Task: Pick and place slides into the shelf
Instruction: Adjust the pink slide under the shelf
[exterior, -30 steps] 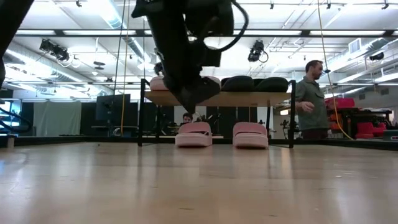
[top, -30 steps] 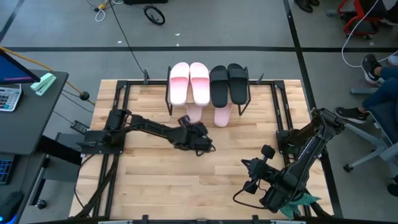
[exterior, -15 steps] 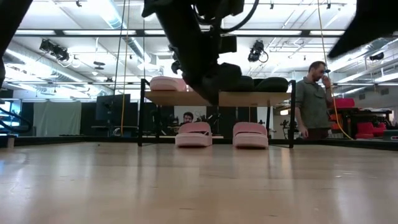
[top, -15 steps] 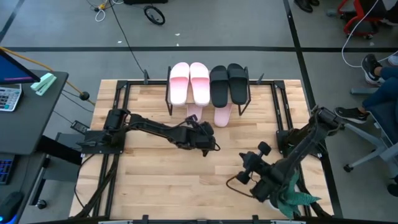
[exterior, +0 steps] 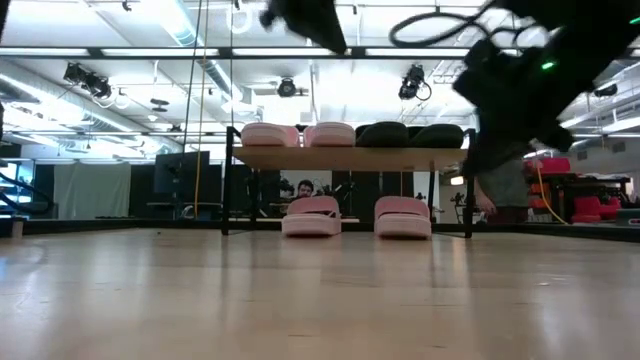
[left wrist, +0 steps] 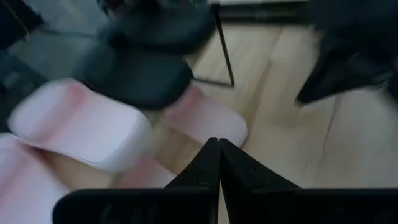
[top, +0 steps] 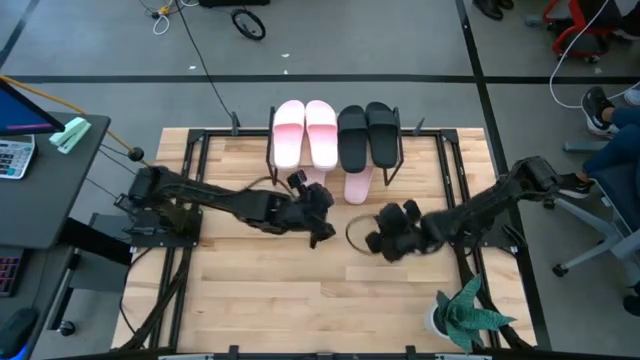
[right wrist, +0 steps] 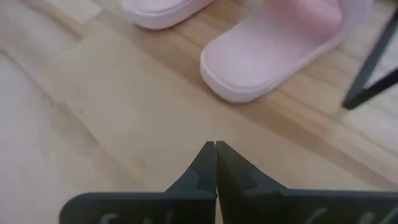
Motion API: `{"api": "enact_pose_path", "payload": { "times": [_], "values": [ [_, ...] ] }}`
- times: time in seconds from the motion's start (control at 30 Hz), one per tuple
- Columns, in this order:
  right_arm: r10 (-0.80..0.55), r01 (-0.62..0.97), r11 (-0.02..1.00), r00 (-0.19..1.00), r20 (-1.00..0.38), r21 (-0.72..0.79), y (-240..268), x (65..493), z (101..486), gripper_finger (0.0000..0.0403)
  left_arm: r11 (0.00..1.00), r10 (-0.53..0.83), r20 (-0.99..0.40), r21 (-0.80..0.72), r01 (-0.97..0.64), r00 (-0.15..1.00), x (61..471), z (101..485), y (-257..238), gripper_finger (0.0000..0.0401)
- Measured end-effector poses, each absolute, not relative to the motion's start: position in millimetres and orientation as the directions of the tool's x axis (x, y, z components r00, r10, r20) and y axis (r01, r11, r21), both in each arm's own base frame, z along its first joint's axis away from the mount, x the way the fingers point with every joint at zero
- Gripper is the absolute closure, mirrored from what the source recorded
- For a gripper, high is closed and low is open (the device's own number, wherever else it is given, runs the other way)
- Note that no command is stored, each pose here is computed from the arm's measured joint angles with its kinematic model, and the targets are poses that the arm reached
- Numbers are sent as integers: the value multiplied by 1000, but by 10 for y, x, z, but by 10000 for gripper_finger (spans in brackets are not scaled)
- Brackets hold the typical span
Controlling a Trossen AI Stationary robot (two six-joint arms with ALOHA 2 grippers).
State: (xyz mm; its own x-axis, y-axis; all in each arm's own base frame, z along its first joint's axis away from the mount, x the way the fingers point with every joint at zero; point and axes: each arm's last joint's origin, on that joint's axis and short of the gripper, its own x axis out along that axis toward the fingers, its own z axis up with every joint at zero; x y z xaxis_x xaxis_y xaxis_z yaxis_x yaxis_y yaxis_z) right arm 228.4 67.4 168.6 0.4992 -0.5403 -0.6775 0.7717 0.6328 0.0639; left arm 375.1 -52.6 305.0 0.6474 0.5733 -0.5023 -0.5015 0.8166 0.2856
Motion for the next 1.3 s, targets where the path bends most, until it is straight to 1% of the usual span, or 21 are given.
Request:
{"api": "enact_pose_path", "payload": {
  "times": [0.07,0.17,0.33,0.53,0.67,0.8,0.97,1.2,1.3],
  "values": [
    [-522,777,621,510,-683,105,507,2307,1647,402,817,575,-469,296,-495,670,3650,3215,-549,391],
    [-509,786,606,500,-701,121,286,2310,1528,402,824,566,-437,309,-475,698,3520,3397,-577,397],
    [-532,810,571,489,-691,133,65,2348,1396,403,830,554,-409,335,-445,725,3396,3548,-627,391],
    [-572,840,535,440,-692,91,-125,2422,1297,403,809,579,-397,390,-440,712,3366,3575,-600,383],
    [-593,862,502,404,-697,72,-232,2441,1223,403,806,581,-400,402,-434,709,3367,3570,-594,393],
    [-635,896,442,352,-688,51,-328,2444,1150,403,806,580,-403,407,-429,708,3364,3567,-597,396],
    [-653,914,401,332,-681,61,-450,2479,1067,403,804,583,-401,409,-432,706,3364,3567,-593,384],
    [-678,934,353,292,-674,50,-632,2461,1049,403,771,624,-409,460,-440,666,3331,3534,-577,397],
    [-684,937,345,288,-670,50,-706,2462,1044,403,765,630,-421,479,-431,652,3316,3517,-572,393]
  ]
}}
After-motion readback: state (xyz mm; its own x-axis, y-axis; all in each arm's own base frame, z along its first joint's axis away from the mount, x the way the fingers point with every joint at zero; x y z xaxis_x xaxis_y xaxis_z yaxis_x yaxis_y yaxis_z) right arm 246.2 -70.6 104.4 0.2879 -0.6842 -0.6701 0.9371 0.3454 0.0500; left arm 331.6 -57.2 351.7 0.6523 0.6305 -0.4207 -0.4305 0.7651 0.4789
